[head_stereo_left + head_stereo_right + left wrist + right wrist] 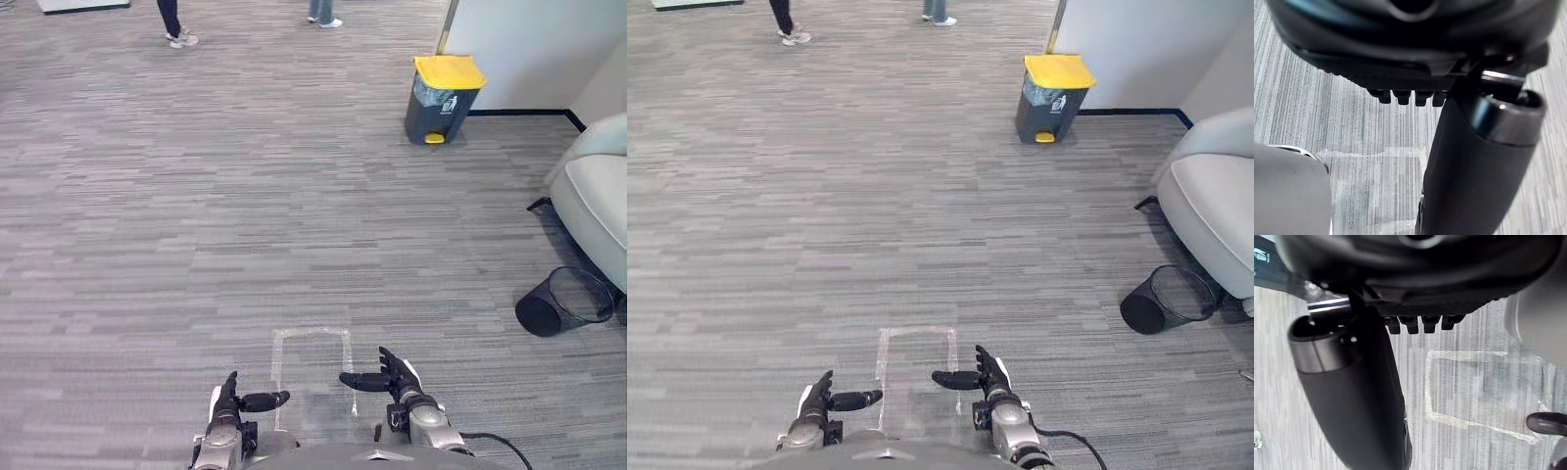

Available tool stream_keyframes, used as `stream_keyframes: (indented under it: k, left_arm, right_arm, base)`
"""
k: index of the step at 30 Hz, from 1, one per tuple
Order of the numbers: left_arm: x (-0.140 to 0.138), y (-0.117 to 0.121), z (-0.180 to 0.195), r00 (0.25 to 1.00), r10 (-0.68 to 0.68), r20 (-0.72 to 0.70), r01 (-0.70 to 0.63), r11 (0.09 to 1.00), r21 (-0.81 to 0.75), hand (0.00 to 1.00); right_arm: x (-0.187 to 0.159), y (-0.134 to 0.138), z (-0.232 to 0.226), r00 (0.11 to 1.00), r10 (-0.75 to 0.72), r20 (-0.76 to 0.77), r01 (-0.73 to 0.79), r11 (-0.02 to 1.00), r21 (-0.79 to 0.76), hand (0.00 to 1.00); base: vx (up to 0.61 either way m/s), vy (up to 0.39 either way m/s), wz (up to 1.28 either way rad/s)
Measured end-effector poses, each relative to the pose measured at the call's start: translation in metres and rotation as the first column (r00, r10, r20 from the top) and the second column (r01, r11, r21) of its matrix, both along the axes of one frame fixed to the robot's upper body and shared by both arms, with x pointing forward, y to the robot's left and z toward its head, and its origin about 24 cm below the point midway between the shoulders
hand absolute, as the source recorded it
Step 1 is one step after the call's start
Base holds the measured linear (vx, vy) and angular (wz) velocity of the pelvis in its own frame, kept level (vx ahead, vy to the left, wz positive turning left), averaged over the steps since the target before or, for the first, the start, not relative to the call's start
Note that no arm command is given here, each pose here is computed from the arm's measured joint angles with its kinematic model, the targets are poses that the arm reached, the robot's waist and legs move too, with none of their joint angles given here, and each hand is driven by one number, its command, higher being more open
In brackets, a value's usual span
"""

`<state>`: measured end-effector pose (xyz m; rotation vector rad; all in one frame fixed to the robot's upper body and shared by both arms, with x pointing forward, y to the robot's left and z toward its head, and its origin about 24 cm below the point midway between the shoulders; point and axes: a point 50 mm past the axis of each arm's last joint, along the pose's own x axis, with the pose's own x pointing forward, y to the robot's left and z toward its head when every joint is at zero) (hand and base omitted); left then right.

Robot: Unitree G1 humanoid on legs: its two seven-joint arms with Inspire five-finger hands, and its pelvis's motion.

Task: Organize the slippers on the shoe rack

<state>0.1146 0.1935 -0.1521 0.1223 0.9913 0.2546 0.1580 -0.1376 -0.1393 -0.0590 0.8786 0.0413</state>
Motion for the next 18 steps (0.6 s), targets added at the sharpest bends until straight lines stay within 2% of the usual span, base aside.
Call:
stream_keyframes:
  k: [3, 7, 9, 13, 18]
  left_arm:
    - [-0.004, 0.002, -0.001, 1.0, 0.0, -0.012, 0.0, 1.0, 0.0, 1.0]
    - [-0.001, -0.019, -0.004, 0.999, -0.047, -0.021, 0.045, 0.997, -0.058, 1.0]
    - [0.005, -0.024, -0.003, 0.999, -0.044, -0.006, 0.043, 0.996, -0.075, 1.0]
    - [0.009, -0.015, 0.002, 0.999, 0.023, 0.039, -0.021, 0.997, -0.071, 1.0]
    - [0.01, -0.008, 0.003, 0.999, 0.027, 0.046, -0.025, 0.999, -0.045, 1.0]
  right_arm:
    - [0.001, 0.002, 0.001, 1.0, 0.012, 0.006, -0.012, 1.0, 0.005, 1.0]
    - [0.002, -0.018, 0.001, 1.0, 0.005, 0.009, -0.004, 0.998, -0.06, 1.0]
    - [-0.002, -0.026, -0.001, 0.999, -0.043, -0.011, 0.042, 0.997, -0.067, 1.0]
    - [-0.011, -0.027, -0.002, 0.998, -0.061, -0.011, 0.06, 0.995, -0.076, 1.0]
    - [-0.014, -0.021, -0.003, 0.995, -0.097, -0.022, 0.096, 0.994, -0.047, 1.0]
  base:
    - [0.39, -0.115, -0.18]
    - [0.38, -0.147, -0.41]
    - [0.32, -0.163, -0.21]
    - [0.31, -0.036, -0.7]
    - [0.27, 0.145, -1.29]
